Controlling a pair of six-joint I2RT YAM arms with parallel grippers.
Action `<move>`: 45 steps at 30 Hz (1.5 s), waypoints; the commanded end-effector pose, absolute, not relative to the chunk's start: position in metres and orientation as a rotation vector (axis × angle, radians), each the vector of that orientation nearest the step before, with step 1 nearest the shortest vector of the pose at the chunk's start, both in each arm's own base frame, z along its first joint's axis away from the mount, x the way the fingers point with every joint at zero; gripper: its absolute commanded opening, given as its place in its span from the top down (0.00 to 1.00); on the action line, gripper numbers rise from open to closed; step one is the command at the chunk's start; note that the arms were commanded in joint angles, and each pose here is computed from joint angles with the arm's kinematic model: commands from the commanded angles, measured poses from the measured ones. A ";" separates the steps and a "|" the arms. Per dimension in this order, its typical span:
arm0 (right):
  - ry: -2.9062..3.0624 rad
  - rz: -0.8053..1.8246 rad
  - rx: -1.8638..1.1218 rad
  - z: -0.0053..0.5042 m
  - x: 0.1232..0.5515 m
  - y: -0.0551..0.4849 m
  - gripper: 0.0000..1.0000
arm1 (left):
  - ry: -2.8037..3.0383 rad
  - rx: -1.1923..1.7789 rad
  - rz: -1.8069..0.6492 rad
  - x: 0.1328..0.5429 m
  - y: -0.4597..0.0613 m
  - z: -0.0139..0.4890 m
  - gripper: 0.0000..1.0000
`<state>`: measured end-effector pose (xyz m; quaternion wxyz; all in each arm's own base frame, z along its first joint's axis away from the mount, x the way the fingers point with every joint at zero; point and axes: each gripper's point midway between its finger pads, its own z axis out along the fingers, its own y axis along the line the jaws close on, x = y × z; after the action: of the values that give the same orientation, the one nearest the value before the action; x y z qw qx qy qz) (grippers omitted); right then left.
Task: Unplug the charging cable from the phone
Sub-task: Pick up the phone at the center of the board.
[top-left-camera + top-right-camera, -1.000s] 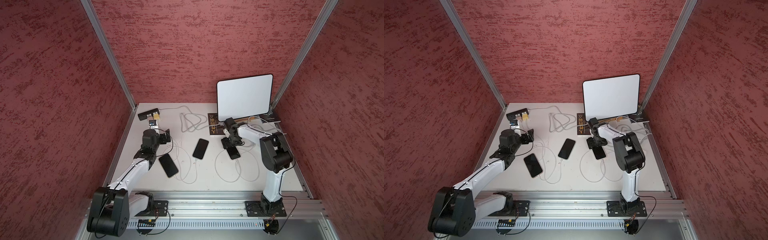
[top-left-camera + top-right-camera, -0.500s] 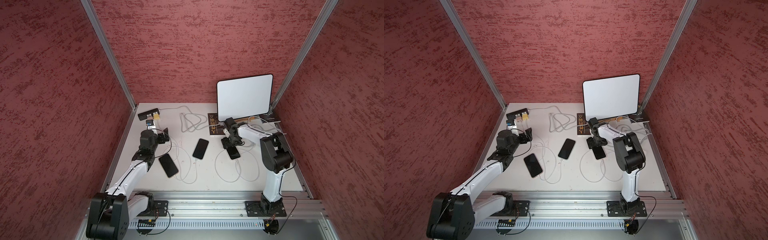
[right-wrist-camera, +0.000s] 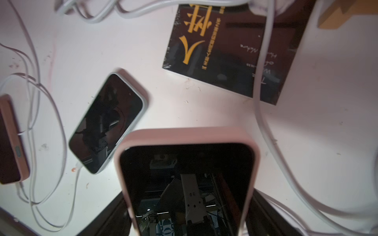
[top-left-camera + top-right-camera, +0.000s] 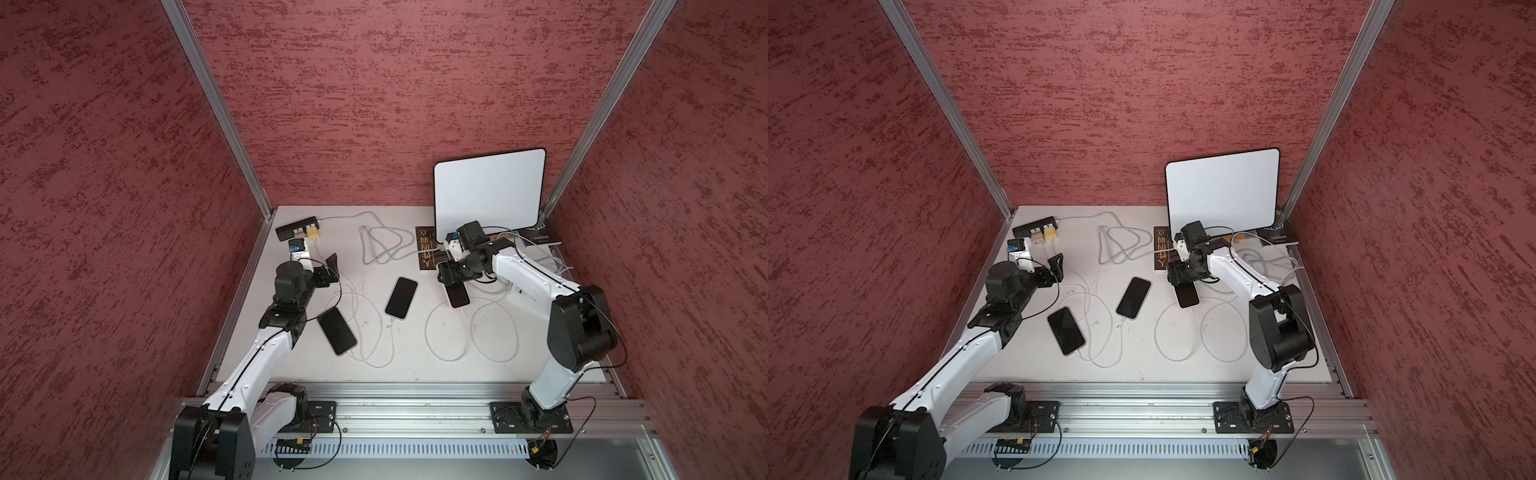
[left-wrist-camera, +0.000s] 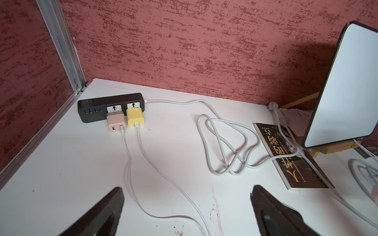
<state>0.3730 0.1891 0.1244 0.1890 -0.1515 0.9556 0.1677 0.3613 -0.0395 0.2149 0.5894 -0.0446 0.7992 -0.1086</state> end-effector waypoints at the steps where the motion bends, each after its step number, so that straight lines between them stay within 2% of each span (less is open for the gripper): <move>1: 2.507 0.771 -0.499 0.173 0.369 0.228 0.67 | 1.846 -0.055 -0.369 0.361 -0.056 0.228 0.00; 4: 2.415 0.905 -0.535 0.194 0.362 0.241 0.69 | 1.828 -0.001 -0.462 0.360 -0.072 0.235 0.00; 16: 2.049 1.431 -0.654 0.264 0.329 0.283 0.67 | 1.783 0.243 -0.835 0.340 -0.145 0.254 0.00; 28: 1.847 1.604 -0.777 0.297 0.297 0.291 0.70 | 1.726 0.517 -1.271 0.301 -0.207 0.278 0.00; 39: 1.729 1.687 -0.927 0.316 0.267 0.310 0.71 | 1.741 0.726 -1.537 0.264 -0.251 0.277 0.00; 45: 1.665 1.706 -0.978 0.333 0.254 0.314 0.72 | 1.756 0.780 -1.587 0.254 -0.264 0.271 0.00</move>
<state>0.2735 0.3144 0.2992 0.2535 -0.3243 0.6656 0.6226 0.2632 -0.2573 0.2607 0.3286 0.2715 0.6849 -0.5909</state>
